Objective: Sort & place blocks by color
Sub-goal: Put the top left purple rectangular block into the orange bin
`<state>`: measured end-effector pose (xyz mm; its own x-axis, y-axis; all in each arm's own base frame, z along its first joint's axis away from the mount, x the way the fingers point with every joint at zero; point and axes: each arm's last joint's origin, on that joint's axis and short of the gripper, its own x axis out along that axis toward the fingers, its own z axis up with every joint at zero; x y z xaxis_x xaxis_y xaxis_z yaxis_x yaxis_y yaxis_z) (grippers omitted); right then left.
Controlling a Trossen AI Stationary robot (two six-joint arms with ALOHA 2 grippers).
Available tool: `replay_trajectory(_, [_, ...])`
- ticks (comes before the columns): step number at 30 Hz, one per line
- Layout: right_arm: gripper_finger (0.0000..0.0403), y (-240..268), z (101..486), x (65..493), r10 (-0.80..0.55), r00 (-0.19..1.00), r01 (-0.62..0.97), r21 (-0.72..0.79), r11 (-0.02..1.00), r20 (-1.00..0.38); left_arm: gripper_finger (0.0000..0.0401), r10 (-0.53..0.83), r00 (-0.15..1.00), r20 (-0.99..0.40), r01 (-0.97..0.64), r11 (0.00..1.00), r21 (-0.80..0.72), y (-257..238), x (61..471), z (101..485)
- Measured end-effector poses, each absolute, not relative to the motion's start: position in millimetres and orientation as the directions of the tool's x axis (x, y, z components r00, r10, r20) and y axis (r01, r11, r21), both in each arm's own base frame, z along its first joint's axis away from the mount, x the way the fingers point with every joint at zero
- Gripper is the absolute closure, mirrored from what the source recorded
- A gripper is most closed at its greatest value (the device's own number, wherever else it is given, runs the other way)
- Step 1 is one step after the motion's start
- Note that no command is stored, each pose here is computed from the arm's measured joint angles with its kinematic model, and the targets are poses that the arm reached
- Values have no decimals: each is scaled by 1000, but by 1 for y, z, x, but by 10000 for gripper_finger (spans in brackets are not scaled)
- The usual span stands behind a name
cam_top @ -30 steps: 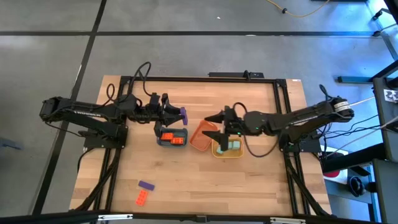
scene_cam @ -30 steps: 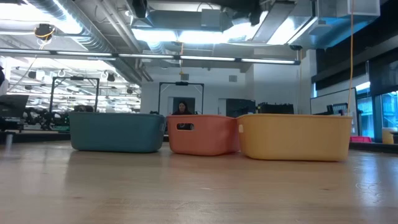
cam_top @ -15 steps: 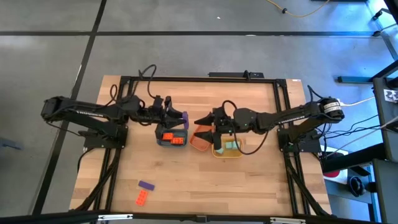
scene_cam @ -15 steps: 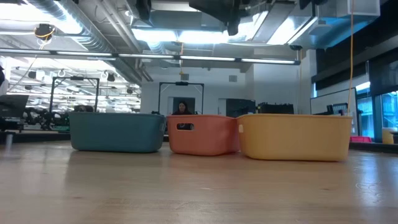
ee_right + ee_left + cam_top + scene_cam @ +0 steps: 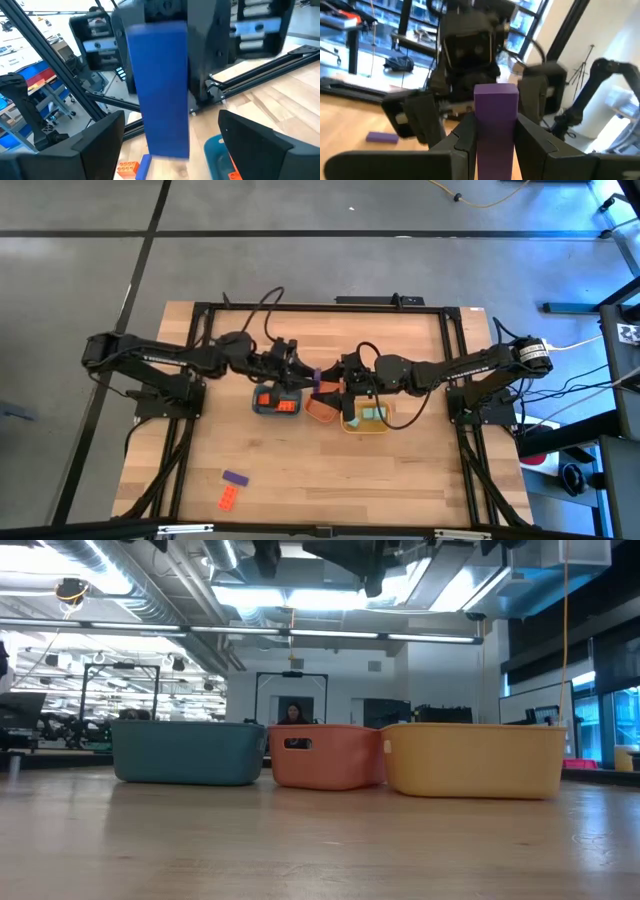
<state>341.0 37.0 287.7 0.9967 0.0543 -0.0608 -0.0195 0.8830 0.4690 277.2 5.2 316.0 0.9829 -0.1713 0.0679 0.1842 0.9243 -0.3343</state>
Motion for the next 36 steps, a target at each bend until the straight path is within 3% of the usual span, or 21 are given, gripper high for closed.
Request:
replay_trajectory(7, [81,37,287,341,35,997,0,475,880,-64,314,-90,995,52,102,934,-342,7,281,312])
replay_trajectory(11, [100,36,287,341,10,998,23,473,881,-67,314,-85,995,53,98,937,-336,6,281,312])
replay_trajectory(15, [153,36,287,341,9,997,26,468,883,-73,314,-85,995,52,98,937,-335,7,281,312])
replay_trajectory(22, [297,36,284,341,3,995,43,442,896,-101,314,-91,995,45,101,938,-333,7,281,311])
replay_trajectory(27, [294,36,285,340,5,994,40,411,911,-108,314,-92,995,45,102,941,-322,7,281,311])
replay_trajectory(36, [294,32,294,312,-16,962,109,329,938,-272,186,-80,997,-18,68,926,-370,23,262,318])
